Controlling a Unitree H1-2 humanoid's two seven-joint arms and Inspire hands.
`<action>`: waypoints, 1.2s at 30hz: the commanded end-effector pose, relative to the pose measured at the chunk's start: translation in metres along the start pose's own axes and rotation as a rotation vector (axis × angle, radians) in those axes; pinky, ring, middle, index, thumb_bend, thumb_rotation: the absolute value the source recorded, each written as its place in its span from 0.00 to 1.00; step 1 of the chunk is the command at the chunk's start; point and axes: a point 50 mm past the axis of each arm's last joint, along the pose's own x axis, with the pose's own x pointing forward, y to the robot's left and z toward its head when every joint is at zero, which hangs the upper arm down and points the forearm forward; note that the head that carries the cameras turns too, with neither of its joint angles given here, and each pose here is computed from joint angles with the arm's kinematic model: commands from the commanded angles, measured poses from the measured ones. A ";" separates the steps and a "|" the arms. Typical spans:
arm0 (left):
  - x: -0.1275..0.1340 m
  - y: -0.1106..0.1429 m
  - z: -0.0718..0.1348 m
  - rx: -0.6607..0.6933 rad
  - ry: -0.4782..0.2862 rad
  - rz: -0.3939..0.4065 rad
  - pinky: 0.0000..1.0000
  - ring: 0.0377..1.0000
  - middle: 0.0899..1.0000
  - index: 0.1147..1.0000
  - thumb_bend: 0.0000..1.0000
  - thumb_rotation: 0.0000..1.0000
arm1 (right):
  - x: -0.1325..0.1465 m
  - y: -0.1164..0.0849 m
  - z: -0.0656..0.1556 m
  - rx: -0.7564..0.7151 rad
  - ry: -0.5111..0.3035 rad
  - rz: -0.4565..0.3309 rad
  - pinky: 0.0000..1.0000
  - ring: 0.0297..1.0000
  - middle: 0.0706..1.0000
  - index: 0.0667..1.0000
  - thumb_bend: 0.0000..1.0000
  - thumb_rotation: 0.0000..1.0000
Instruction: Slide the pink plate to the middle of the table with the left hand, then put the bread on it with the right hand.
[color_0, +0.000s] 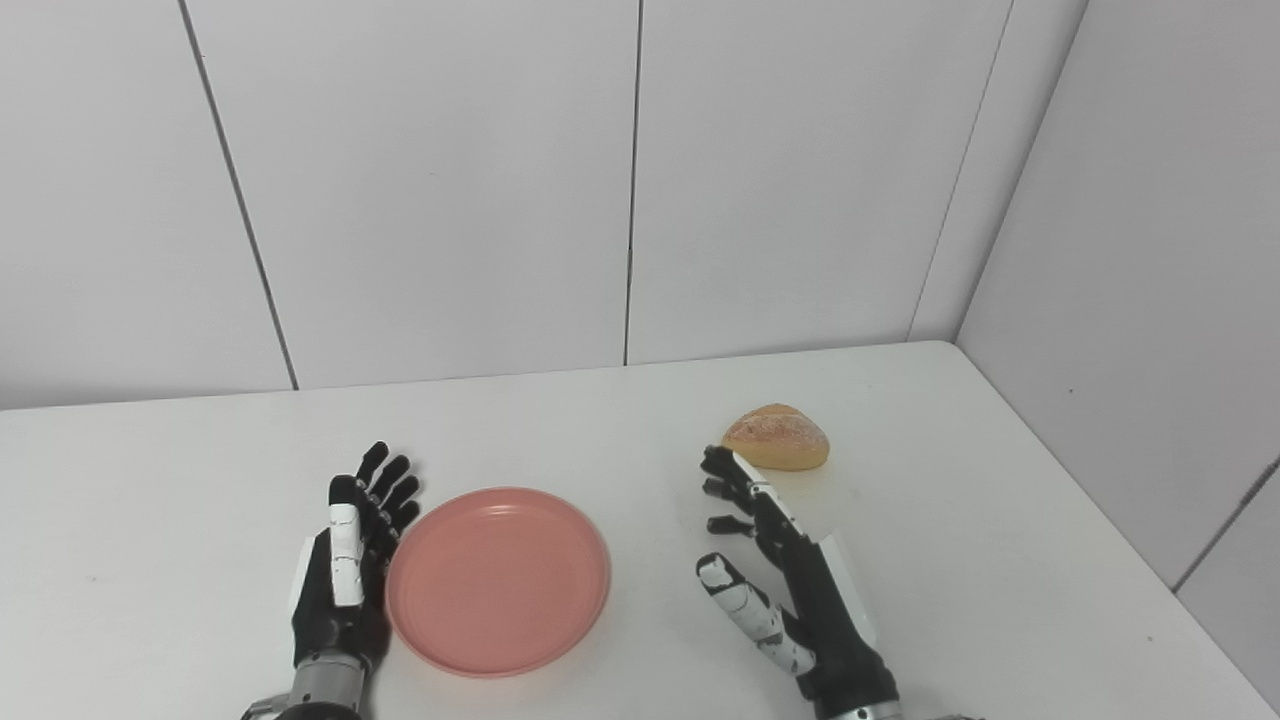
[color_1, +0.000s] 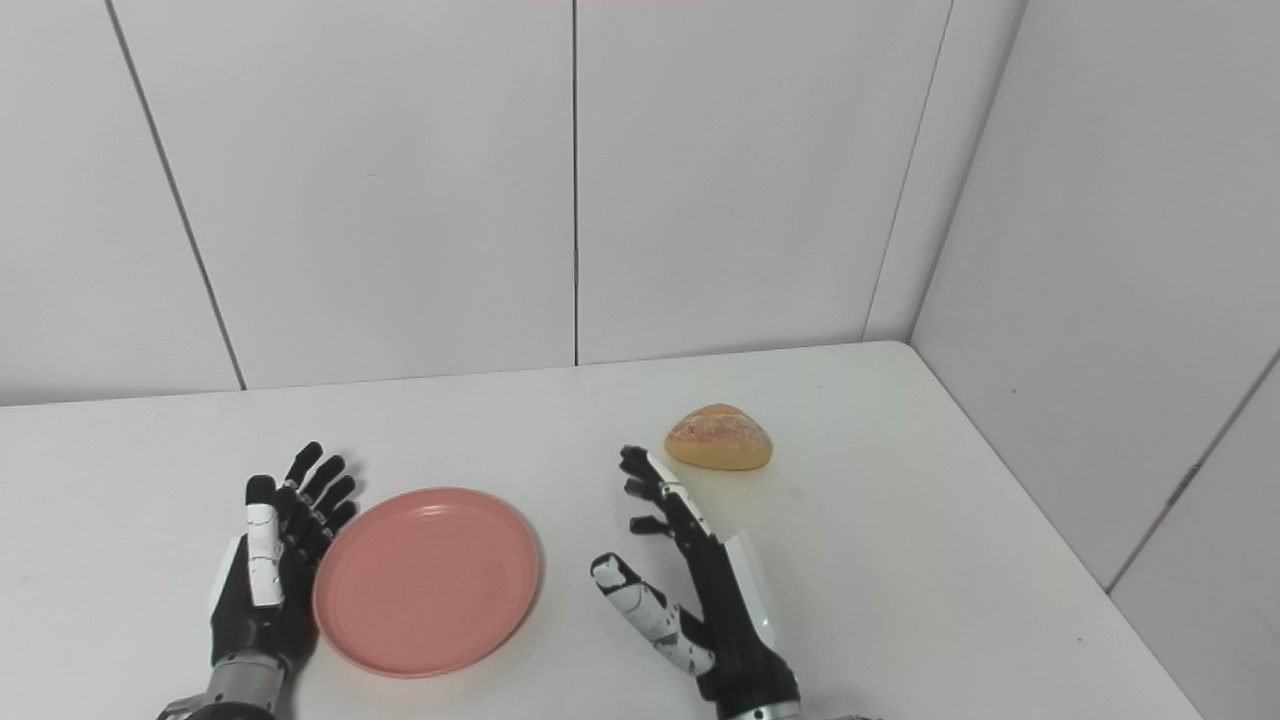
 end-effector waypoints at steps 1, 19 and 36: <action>-0.010 0.001 -0.014 0.003 0.032 -0.005 0.90 0.91 0.92 0.90 0.80 1.00 | 0.013 -0.018 0.008 -0.057 -0.052 -0.023 0.73 0.84 0.86 0.88 0.83 0.90; -0.013 -0.005 -0.017 -0.005 0.038 -0.014 0.95 0.92 0.92 0.90 0.80 1.00 | 0.100 -0.078 0.023 -0.580 -0.161 0.138 0.69 0.81 0.85 0.87 1.00 0.59; -0.017 -0.005 -0.020 -0.005 0.058 -0.003 0.88 0.87 0.90 0.89 0.78 1.00 | 0.179 -0.093 -0.013 -0.996 -0.013 0.313 0.63 0.77 0.79 0.79 1.00 0.34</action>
